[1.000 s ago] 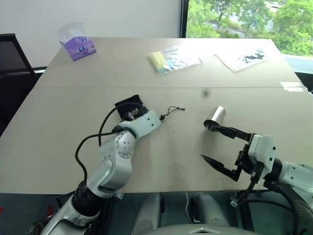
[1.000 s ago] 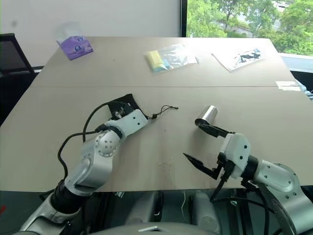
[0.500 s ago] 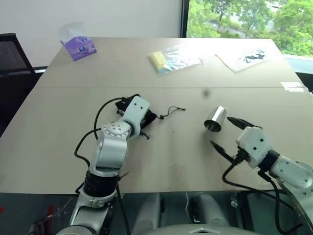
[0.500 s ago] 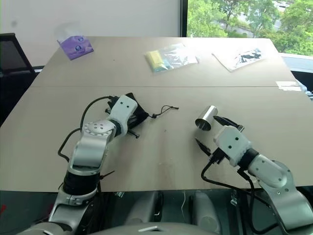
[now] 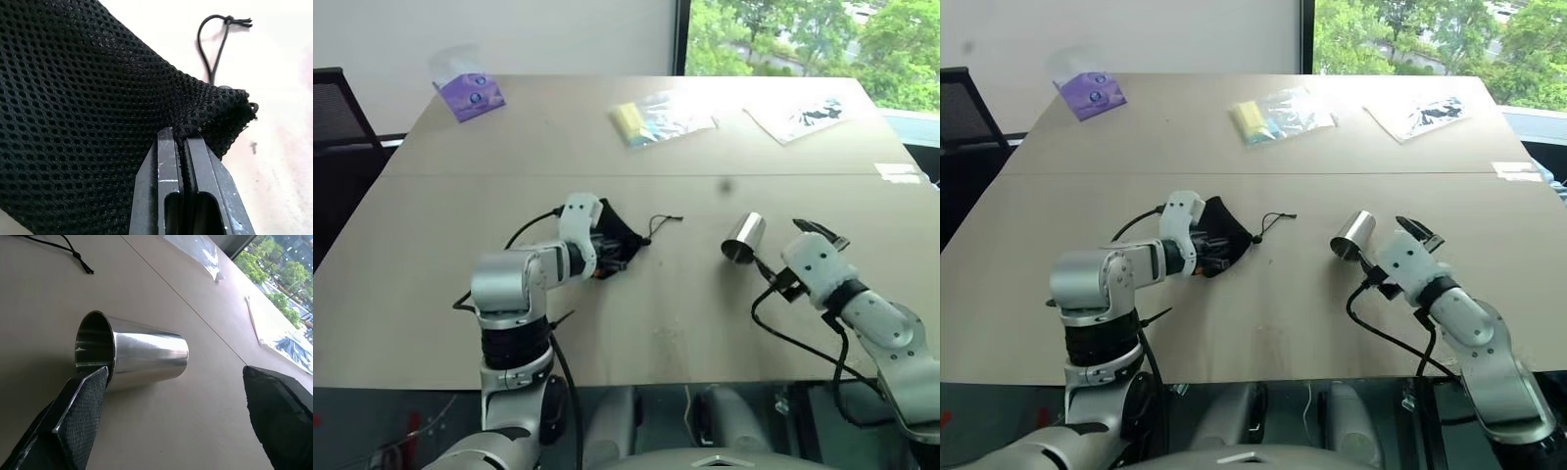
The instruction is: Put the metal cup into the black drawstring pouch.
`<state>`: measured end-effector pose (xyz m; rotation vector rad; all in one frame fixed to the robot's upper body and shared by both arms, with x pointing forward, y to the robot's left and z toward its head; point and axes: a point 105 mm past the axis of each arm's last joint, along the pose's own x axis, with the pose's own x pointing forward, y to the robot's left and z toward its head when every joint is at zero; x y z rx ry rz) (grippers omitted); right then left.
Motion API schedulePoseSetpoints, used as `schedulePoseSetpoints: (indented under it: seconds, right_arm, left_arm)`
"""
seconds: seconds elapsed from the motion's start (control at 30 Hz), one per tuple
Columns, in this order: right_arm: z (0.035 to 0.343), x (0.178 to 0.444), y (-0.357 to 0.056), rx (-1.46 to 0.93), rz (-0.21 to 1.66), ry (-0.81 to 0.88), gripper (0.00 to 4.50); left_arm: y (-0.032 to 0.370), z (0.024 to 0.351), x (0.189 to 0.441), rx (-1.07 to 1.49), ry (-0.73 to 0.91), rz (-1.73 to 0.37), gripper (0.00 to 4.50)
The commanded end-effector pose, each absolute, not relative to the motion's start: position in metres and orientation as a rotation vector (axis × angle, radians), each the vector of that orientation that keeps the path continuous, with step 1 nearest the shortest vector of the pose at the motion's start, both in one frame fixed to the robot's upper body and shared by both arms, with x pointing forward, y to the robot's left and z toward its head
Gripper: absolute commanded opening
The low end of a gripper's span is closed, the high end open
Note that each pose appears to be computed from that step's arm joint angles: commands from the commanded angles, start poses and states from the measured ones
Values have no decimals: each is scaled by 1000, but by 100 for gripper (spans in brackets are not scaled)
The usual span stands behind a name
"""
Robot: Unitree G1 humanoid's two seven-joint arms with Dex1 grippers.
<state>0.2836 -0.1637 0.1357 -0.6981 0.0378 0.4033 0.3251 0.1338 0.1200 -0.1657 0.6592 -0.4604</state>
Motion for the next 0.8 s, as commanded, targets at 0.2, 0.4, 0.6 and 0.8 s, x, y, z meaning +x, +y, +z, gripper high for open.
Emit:
schedulePoseSetpoints:
  seconds: [0.2, 0.4, 0.6, 0.8]
  right_arm:
    - [142, 292, -146, -658, 467, 20, 450]
    - [129, 315, -169, -698, 349, 74, 369]
    - [133, 324, -176, -712, 337, 65, 57]
    - [136, 324, -176, -681, 344, 52, 5]
  left_arm:
    - [138, 133, 330, -157, 615, -430, 5]
    - [143, 135, 330, -142, 606, -405, 0]
    - [147, 137, 332, -136, 601, -383, 0]
    - [144, 141, 336, -149, 602, -395, 0]
